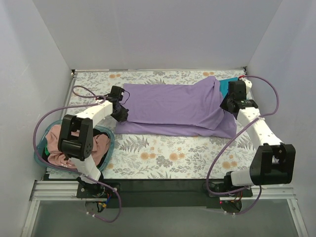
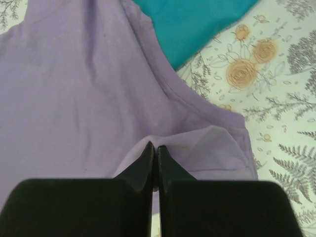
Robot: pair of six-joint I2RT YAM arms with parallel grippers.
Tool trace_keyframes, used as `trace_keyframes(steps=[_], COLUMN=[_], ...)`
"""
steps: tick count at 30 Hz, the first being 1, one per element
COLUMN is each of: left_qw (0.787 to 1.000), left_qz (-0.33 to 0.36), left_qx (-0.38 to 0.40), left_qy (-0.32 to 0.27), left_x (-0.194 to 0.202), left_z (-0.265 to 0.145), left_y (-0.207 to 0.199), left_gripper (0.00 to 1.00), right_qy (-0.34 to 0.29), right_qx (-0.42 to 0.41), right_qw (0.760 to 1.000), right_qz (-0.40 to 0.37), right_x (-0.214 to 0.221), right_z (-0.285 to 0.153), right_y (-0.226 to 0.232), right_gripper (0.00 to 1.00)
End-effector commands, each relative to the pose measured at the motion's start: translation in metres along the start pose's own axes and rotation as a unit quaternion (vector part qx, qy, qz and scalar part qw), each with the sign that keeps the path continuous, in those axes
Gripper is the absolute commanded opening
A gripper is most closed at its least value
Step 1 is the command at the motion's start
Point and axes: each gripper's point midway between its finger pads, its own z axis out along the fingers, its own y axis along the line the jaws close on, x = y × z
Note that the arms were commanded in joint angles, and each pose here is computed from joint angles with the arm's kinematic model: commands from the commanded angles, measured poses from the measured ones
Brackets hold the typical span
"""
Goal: Fold and stack the t-shirts
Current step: Fold the tshirt
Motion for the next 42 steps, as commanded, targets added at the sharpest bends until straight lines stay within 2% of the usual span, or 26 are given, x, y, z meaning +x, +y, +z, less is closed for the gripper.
trace_keyframes(steps=[1, 3, 4, 5, 6, 7, 8, 9, 11, 14, 18, 22, 25, 29, 40, 42], left_qw=[0.999, 0.999, 0.999, 0.999, 0.999, 0.999, 0.999, 0.998, 0.998, 0.996, 0.996, 0.995, 0.995, 0.994, 0.997, 0.997], left_qz=[-0.015, -0.025, -0.027, -0.027, -0.022, -0.018, -0.014, -0.013, -0.016, -0.008, -0.001, -0.012, 0.000, -0.007, -0.004, -0.004], left_qx=[-0.003, -0.006, -0.012, -0.015, -0.009, -0.009, -0.001, 0.008, 0.025, 0.068, 0.067, 0.029, 0.061, 0.068, 0.034, 0.034], left_qy=[-0.033, -0.040, -0.039, -0.045, -0.048, -0.048, -0.050, -0.054, -0.061, -0.050, -0.055, -0.097, -0.079, -0.083, -0.074, -0.075], left_x=[-0.025, -0.034, -0.035, -0.041, -0.046, -0.048, -0.052, -0.056, -0.058, -0.046, -0.038, -0.052, -0.040, -0.035, -0.028, -0.029], left_z=[0.007, 0.009, 0.013, 0.013, 0.009, 0.008, 0.001, -0.008, -0.024, -0.046, -0.053, -0.072, -0.079, -0.080, -0.067, -0.067], left_y=[-0.009, -0.011, -0.009, -0.010, -0.016, -0.019, -0.025, -0.030, -0.032, -0.027, -0.008, 0.015, 0.015, 0.023, 0.038, 0.038], left_gripper=[0.00, 0.00, 0.11, 0.44, 0.87, 0.95, 0.95, 0.95, 0.95, 0.95, 0.95, 0.95, 0.96, 0.96, 0.96, 0.96], right_qy=[-0.044, -0.031, -0.017, -0.011, -0.015, -0.015, -0.011, -0.013, -0.015, 0.014, 0.062, 0.092, 0.114, 0.142, 0.165, 0.153], right_qx=[-0.058, -0.056, -0.062, -0.067, -0.077, -0.083, -0.091, -0.103, -0.125, -0.167, -0.205, -0.212, -0.196, -0.198, -0.173, -0.176], right_qw=[0.997, 0.998, 0.998, 0.998, 0.997, 0.996, 0.995, 0.994, 0.992, 0.985, 0.976, 0.973, 0.974, 0.969, 0.971, 0.972], right_qz=[-0.011, -0.014, -0.018, -0.020, -0.021, -0.024, -0.028, -0.031, -0.034, -0.038, -0.028, -0.024, -0.026, -0.030, -0.023, -0.022], right_x=[-0.045, -0.047, -0.041, -0.042, -0.050, -0.055, -0.056, -0.059, -0.054, -0.017, 0.032, 0.063, 0.080, 0.095, 0.106, 0.101], right_z=[0.020, 0.040, 0.049, 0.055, 0.055, 0.056, 0.053, 0.045, 0.028, 0.001, -0.016, -0.019, -0.009, 0.007, 0.039, 0.045], right_y=[0.034, 0.039, 0.043, 0.047, 0.053, 0.058, 0.061, 0.064, 0.064, 0.059, 0.052, 0.044, 0.036, 0.039, 0.039, 0.041], right_gripper=[0.01, 0.01, 0.01, 0.07, 0.15, 0.34, 0.53, 0.90, 0.98, 0.98, 0.95, 0.90, 0.85, 0.75, 0.68, 0.61])
